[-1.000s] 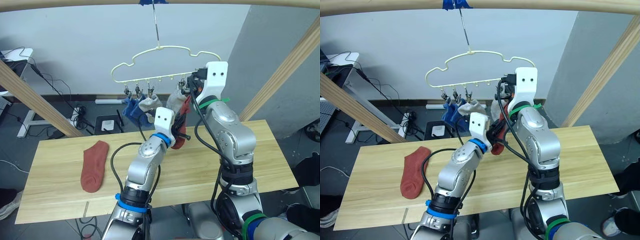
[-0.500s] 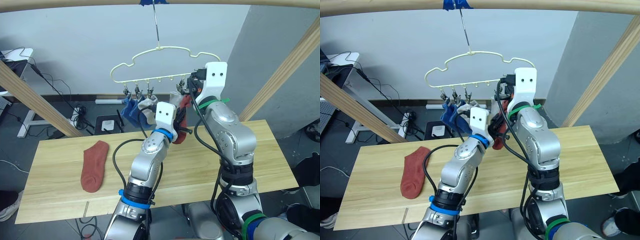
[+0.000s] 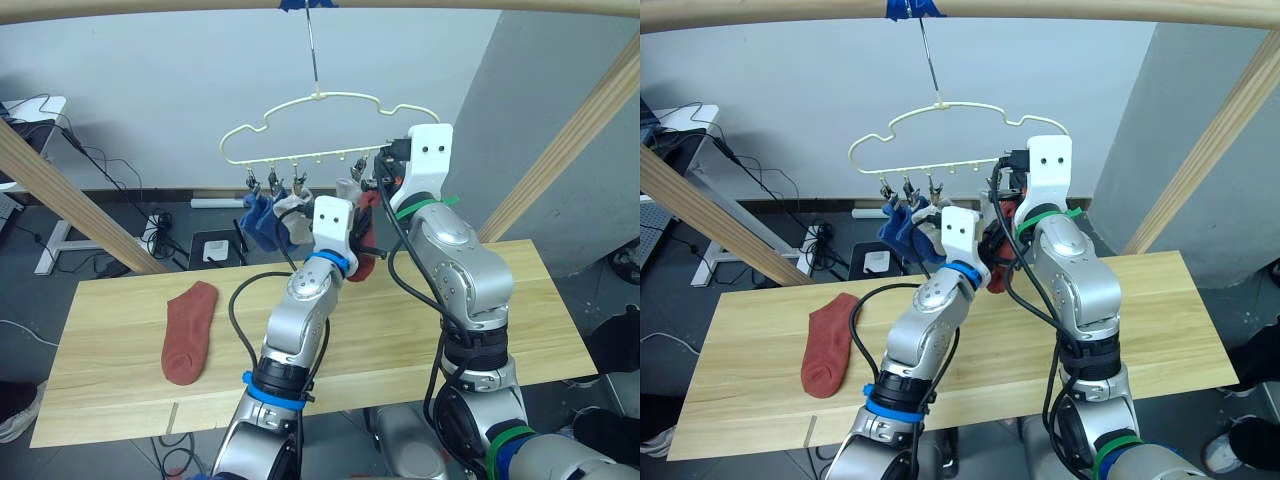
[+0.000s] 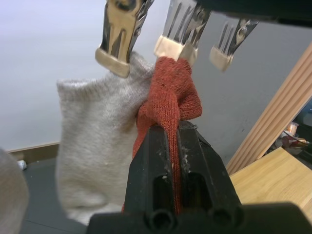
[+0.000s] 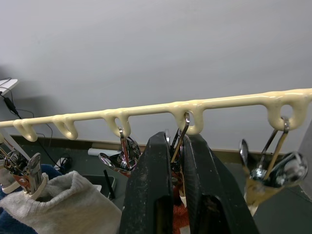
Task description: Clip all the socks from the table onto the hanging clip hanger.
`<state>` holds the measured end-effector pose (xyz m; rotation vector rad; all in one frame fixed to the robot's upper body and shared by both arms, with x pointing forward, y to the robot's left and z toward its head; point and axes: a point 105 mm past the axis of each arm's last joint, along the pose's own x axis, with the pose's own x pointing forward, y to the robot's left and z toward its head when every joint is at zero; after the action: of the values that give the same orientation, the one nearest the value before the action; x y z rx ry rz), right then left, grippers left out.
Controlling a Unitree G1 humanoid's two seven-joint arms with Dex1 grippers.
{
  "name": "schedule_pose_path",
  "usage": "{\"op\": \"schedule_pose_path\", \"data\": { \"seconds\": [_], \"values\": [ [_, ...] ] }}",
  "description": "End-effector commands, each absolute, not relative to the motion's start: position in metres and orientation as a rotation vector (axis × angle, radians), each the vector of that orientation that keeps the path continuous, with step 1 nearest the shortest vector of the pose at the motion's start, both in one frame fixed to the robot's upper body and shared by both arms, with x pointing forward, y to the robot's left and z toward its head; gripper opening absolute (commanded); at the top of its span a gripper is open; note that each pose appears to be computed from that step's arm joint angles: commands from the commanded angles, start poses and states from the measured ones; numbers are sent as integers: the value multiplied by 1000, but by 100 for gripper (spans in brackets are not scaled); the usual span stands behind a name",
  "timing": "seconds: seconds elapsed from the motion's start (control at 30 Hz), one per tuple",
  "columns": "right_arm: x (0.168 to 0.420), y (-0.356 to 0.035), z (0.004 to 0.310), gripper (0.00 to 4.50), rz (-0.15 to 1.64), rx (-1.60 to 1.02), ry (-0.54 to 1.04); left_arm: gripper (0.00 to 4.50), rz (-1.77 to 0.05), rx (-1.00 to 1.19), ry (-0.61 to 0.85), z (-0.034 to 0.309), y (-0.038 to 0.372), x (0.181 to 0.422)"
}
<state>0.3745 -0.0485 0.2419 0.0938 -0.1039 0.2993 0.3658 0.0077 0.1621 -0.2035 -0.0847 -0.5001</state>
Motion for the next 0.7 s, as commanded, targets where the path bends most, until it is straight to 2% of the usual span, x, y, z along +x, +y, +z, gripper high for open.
{"op": "schedule_pose_path", "data": {
  "seconds": [0.03,0.67,0.7],
  "values": [
    [366,-45,262,0,318,94,-178,2,-518,-235,-158,184,1,364],
    [367,-44,256,0,321,136,-140,2,-582,-245,-195,195,-11,361],
    [367,-45,256,35,317,143,-143,0,-584,-245,-196,196,-11,361]
  ]
}}
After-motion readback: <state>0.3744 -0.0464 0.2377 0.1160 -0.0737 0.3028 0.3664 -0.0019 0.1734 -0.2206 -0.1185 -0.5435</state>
